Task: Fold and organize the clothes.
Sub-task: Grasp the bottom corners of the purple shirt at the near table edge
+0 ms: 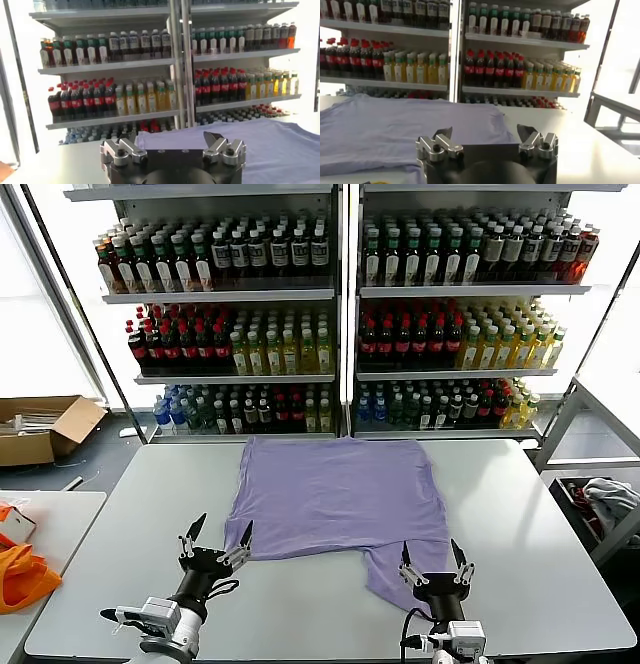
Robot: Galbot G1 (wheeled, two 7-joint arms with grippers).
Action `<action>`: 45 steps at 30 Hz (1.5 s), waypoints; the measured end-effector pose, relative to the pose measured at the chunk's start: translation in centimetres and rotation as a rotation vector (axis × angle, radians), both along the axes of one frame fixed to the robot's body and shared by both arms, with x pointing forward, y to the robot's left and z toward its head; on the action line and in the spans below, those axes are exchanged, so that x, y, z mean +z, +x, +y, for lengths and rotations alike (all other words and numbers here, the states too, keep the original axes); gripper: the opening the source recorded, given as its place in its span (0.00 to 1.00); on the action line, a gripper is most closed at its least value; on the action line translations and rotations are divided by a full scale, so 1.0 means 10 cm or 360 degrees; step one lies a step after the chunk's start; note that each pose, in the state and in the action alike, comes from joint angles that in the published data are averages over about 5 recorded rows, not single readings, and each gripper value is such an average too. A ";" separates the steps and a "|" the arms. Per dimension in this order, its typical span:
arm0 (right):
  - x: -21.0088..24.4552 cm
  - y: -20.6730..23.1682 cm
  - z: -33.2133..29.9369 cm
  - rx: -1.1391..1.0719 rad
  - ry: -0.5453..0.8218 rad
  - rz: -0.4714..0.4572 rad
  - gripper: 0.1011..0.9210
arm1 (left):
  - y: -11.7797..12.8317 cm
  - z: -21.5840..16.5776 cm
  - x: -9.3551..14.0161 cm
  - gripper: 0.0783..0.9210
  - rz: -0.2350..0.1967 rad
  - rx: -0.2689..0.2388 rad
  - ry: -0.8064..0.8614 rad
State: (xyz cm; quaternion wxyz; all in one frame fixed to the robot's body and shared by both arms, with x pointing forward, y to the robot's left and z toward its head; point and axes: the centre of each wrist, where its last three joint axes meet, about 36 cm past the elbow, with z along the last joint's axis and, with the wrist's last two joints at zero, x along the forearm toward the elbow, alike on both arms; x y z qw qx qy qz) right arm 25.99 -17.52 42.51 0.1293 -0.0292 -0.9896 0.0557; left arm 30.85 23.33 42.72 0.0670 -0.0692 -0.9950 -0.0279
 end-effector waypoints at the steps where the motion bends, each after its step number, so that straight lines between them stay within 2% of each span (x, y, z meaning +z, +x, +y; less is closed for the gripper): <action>1: 0.00 -0.01 0.00 -0.0002 -0.0001 0.0006 0.88 | 0.00 0.00 0.00 0.88 0.0001 0.0001 -0.0002; 6: -0.01 -0.06 -0.01 -0.0033 0.0004 0.0077 0.88 | 0.04 0.02 -0.01 0.88 0.0031 0.0008 0.0008; 12: -0.04 -0.10 0.00 -0.0099 0.0039 0.0182 0.88 | 0.09 0.06 -0.06 0.88 0.0139 -0.0007 0.0057; 21: -0.08 -0.15 0.04 -0.0153 0.0068 0.0262 0.88 | 0.15 0.07 -0.11 0.88 0.0281 -0.0045 0.0087; 28: -0.08 -0.15 0.06 -0.0170 0.0080 0.0292 0.88 | 0.22 0.15 -0.15 0.88 0.0362 -0.0017 0.0099; 45: -0.15 -0.16 0.14 -0.0179 0.0074 0.0355 0.88 | 0.37 0.27 -0.30 0.88 0.0456 0.0024 0.0035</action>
